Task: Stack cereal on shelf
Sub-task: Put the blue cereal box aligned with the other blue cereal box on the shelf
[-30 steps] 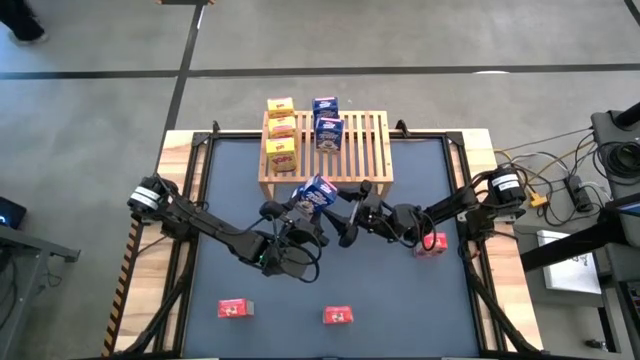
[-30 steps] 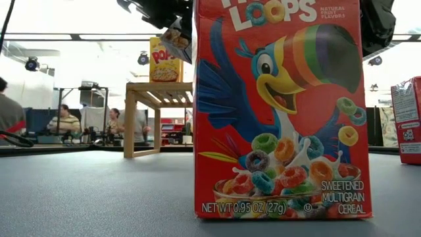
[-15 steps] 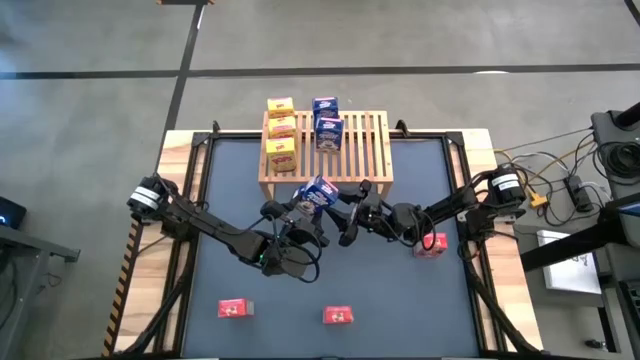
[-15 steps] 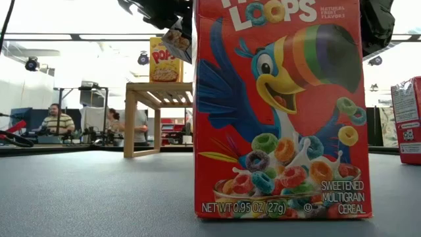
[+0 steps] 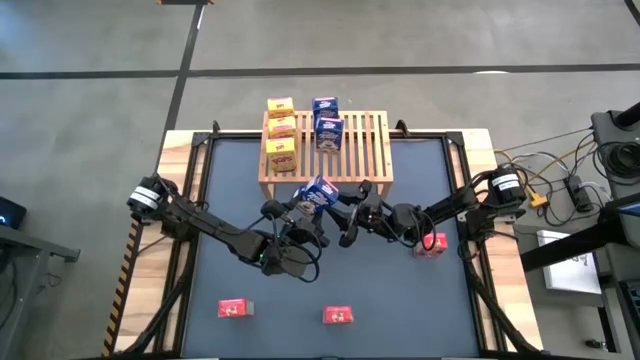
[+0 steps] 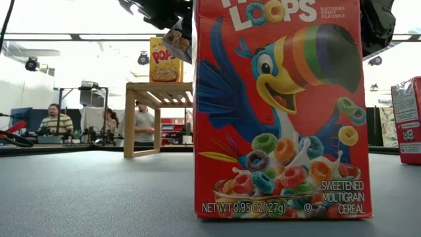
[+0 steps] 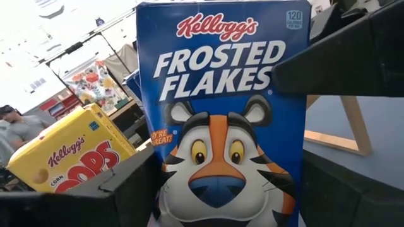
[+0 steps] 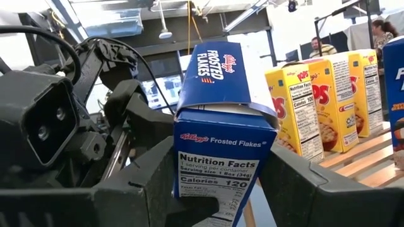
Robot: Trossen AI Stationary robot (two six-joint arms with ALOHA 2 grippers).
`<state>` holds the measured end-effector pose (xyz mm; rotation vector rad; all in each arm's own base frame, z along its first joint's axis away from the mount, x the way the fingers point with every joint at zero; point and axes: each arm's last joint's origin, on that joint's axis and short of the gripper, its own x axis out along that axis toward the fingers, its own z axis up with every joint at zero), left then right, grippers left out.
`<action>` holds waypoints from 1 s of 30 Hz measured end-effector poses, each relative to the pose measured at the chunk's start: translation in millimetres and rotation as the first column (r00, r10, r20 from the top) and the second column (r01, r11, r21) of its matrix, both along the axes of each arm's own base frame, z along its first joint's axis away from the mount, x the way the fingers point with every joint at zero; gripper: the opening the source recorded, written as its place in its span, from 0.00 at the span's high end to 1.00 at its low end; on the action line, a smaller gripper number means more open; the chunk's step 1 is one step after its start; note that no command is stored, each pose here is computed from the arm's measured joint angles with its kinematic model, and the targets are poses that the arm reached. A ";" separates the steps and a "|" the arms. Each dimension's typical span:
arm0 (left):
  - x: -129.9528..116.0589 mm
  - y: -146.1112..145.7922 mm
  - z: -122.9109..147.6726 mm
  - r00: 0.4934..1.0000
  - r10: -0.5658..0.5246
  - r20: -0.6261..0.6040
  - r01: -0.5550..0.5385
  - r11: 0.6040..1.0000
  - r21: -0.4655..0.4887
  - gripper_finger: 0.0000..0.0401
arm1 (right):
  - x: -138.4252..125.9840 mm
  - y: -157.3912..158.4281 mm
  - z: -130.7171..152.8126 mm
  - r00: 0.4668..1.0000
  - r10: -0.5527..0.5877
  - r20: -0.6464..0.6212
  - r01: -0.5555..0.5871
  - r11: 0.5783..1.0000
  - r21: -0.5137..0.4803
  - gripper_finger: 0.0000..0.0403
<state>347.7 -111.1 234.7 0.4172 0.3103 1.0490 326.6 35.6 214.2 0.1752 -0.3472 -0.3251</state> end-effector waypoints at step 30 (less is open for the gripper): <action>-12.8 -11.2 10.4 0.998 -0.056 -0.033 0.056 0.998 0.005 0.04 | -7.4 -6.3 19.2 0.996 -0.078 -0.052 0.071 0.989 -0.132 0.52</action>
